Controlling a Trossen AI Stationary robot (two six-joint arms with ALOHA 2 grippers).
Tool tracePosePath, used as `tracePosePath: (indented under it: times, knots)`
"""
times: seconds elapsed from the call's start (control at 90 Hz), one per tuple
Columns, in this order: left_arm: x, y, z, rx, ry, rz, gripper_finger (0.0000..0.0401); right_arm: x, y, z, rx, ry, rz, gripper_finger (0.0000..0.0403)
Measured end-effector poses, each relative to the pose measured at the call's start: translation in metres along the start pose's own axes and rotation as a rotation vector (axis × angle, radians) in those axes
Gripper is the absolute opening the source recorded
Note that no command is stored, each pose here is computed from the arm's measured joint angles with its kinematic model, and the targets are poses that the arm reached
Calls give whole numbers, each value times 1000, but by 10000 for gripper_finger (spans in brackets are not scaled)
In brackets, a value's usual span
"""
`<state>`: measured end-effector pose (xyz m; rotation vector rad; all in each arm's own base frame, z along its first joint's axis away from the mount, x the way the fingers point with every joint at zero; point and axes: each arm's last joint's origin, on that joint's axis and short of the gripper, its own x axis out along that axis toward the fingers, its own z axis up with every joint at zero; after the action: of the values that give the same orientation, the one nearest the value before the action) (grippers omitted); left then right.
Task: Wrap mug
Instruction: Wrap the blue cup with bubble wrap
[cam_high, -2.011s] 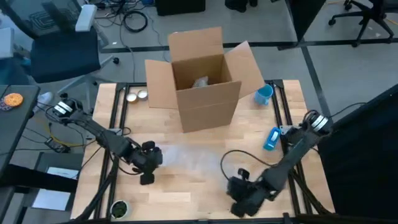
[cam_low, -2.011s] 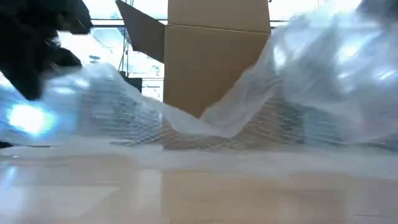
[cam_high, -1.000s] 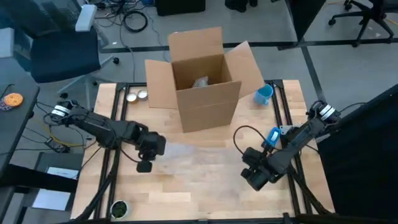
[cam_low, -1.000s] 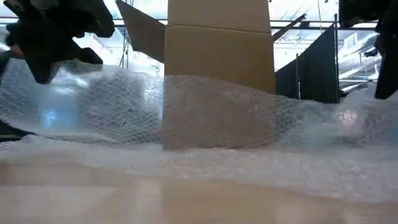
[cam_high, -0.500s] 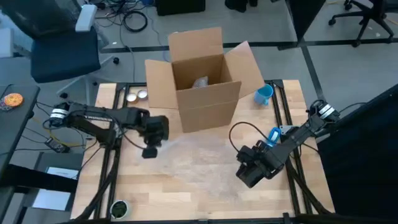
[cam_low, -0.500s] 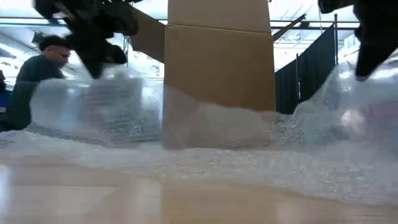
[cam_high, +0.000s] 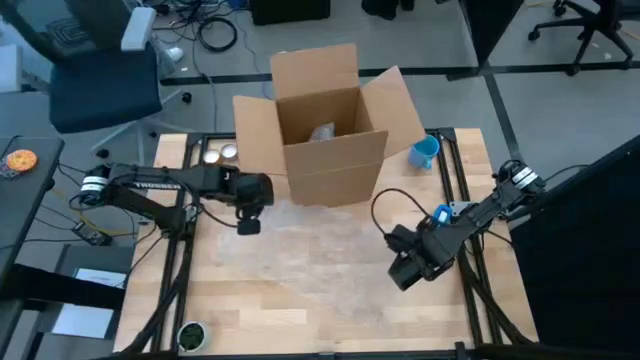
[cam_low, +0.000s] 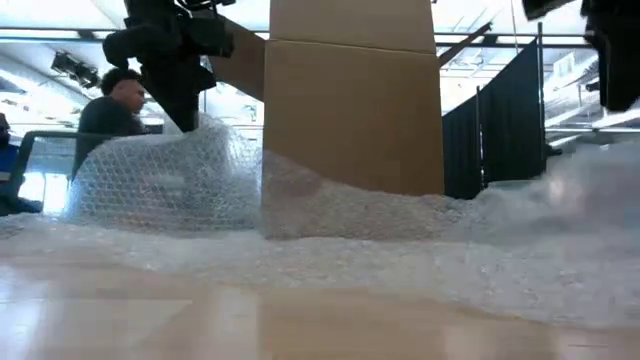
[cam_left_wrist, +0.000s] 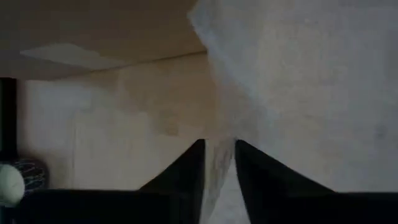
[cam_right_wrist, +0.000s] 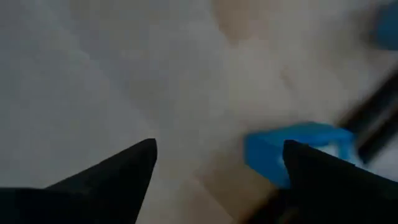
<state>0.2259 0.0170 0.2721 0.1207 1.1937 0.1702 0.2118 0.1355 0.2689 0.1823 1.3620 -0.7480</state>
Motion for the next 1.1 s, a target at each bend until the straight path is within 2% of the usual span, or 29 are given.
tracePosePath:
  times: [0.044, 0.144, 0.278, 0.422, 0.578, 0.856, 0.978, 1.1]
  knots:
    - [0, 0, 0, 0, 0, 13, 118, -5, -4, 1, -11, -6, -29, 322]
    - [-1, 1, 0, 1, 2, 17, 163, -10, -10, 6, -63, -49, -15, 311]
    - [-11, 3, 2, 3, 18, 17, 206, -6, -25, 17, -88, 30, 2, 295]
    - [-29, 4, 4, -52, 50, 13, 230, -4, -50, 31, -66, 35, 21, 280]
    - [-43, -1, 2, -130, 89, 6, 234, -16, -82, 35, -19, -49, 60, 267]
    - [-46, -24, 1, -139, 71, -16, 234, -43, -147, 17, 132, -263, 168, 249]
    - [-48, -28, -4, -130, 107, 2, 234, -51, -177, 6, 282, -432, 158, 240]
    - [-49, -27, -7, -136, 121, 84, 234, -55, -203, -4, 483, -553, 159, 232]
